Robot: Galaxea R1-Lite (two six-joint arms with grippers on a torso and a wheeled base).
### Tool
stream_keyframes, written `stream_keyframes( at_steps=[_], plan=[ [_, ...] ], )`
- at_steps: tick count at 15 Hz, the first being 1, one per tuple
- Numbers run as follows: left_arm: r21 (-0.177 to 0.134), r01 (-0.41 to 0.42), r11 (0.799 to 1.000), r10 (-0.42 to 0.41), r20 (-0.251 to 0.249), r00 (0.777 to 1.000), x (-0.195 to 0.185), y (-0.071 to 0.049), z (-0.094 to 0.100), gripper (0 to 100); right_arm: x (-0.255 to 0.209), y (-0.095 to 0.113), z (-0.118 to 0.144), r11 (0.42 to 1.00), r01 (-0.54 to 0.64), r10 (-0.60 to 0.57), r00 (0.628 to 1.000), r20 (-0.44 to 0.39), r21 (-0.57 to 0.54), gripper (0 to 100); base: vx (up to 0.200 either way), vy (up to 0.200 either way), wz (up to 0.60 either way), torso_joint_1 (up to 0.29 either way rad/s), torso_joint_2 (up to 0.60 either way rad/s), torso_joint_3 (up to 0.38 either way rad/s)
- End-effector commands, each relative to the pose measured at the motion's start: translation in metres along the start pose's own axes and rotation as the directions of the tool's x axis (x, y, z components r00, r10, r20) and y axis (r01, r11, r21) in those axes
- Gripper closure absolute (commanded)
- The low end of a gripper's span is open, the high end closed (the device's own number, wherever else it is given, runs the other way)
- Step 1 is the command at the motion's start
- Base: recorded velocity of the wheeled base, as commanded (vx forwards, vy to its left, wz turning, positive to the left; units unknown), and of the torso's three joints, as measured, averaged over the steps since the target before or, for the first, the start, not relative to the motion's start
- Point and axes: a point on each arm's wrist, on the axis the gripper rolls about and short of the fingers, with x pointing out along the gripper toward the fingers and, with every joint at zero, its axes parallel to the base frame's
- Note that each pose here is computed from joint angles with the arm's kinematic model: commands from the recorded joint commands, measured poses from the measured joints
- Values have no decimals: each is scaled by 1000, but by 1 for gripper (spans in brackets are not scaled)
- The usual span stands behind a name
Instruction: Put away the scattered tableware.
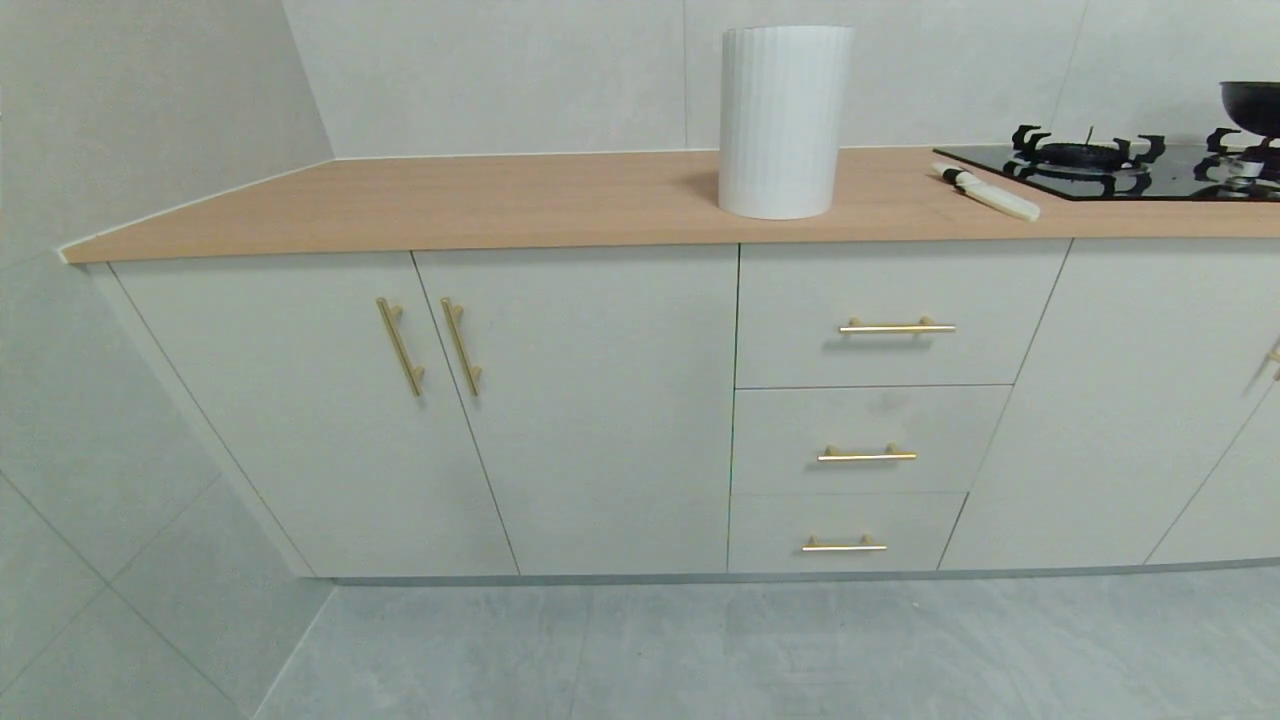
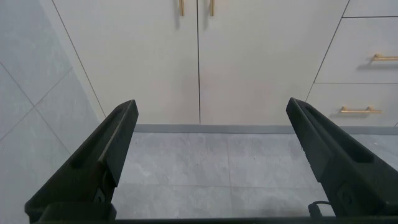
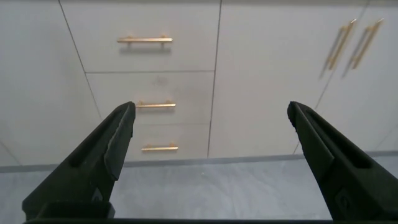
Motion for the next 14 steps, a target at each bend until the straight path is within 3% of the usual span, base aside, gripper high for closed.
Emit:
stream_keyframes(
  at_steps=[1, 4, 10, 14],
  plan=[
    [0, 0, 1000, 0, 0, 1000, 0, 0, 0, 0, -27, -5, -7, 1000, 21, -22, 994, 108, 10, 0, 0, 0, 0, 0, 0, 0],
    [0, 0, 1000, 0, 0, 1000, 0, 0, 0, 0, -25, -5, -10, 999, 42, -42, 995, 93, 11, 0, 0, 0, 0, 0, 0, 0],
    [0, 0, 1000, 0, 0, 1000, 0, 0, 0, 0, -26, -1, -34, 973, 231, -230, 973, 18, -15, 0, 0, 0, 0, 0, 0, 0],
    [0, 0, 1000, 0, 0, 1000, 0, 0, 0, 0, -21, 6, -63, 997, 65, -65, 998, 2, 41, 0, 0, 0, 0, 0, 0, 0]
  ],
)
